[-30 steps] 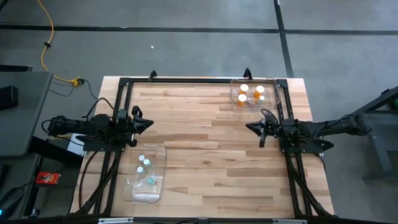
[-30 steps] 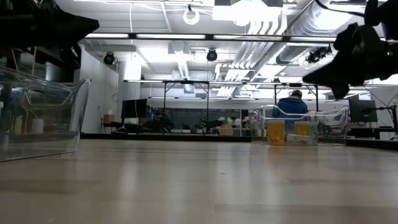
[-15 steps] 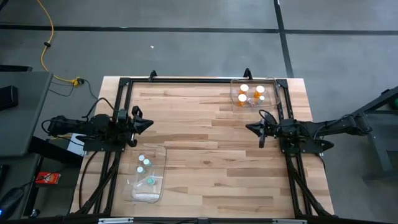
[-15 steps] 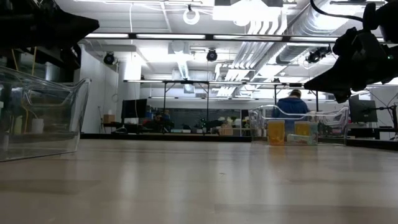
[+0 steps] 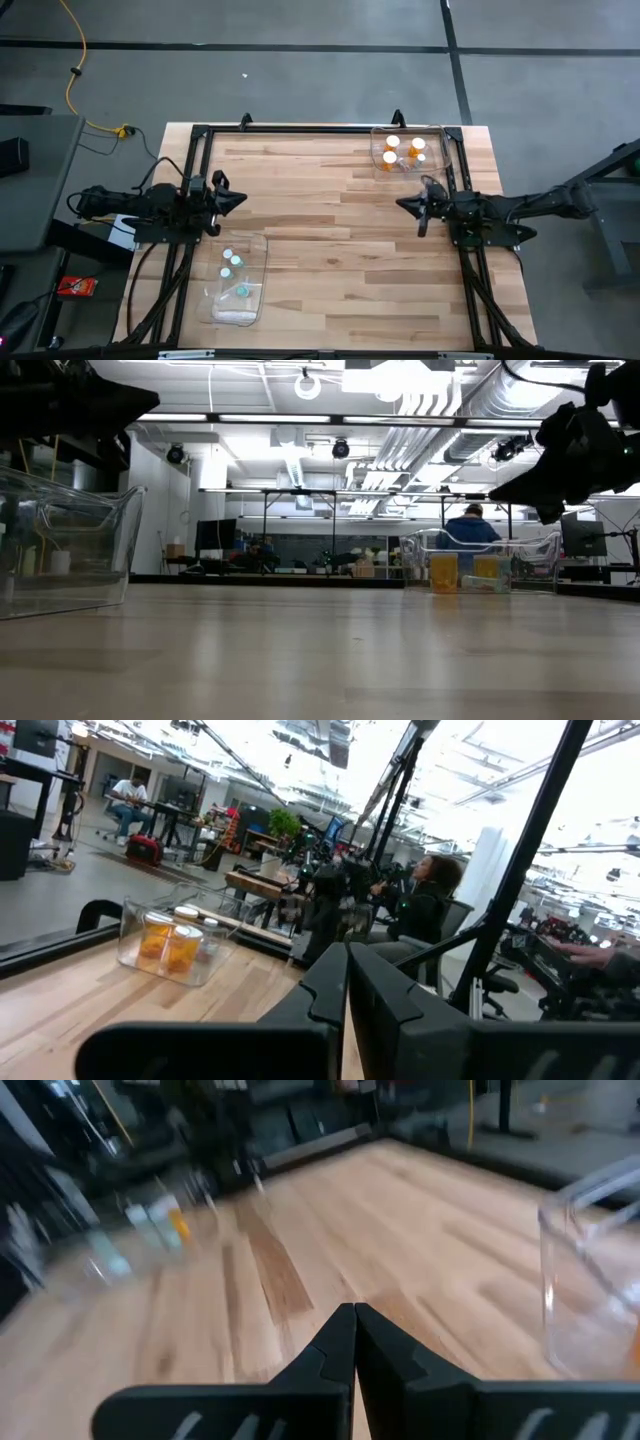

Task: Pick and place medicine bottles into bin by pill shape (circle, oval)
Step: Return to Home Position

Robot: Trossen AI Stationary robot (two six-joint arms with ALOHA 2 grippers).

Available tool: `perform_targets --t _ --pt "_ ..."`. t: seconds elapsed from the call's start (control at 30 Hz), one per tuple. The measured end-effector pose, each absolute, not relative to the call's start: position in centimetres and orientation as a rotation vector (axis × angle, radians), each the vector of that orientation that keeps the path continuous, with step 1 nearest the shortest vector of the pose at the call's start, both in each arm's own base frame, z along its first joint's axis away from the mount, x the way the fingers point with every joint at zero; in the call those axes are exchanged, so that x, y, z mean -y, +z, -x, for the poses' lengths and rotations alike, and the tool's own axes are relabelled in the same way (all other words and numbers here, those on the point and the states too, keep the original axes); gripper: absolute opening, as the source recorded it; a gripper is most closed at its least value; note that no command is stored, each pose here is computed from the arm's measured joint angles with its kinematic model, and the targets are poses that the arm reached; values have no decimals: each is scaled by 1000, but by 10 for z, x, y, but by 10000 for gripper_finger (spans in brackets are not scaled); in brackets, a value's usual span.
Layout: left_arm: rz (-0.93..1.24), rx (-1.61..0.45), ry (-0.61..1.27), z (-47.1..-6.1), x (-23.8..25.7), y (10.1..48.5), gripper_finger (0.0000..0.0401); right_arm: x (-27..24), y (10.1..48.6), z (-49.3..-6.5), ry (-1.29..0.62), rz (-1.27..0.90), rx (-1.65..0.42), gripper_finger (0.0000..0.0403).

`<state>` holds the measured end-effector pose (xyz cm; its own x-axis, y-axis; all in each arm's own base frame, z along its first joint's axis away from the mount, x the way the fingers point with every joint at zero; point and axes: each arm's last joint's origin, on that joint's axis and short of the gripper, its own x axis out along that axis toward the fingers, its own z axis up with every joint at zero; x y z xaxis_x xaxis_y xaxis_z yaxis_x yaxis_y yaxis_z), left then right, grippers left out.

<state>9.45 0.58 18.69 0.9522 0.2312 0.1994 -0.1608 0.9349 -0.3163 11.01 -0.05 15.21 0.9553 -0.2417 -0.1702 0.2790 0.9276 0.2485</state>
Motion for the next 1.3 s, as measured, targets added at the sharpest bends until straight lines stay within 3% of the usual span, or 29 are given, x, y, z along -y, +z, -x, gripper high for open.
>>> perform_targets --t 0.4,1.3 --pt "282 78 198 -96 -5 172 5 2 180 -95 -226 -342 185 0" --pt "281 69 170 -96 -4 172 5 2 173 -97 -234 -325 105 0"
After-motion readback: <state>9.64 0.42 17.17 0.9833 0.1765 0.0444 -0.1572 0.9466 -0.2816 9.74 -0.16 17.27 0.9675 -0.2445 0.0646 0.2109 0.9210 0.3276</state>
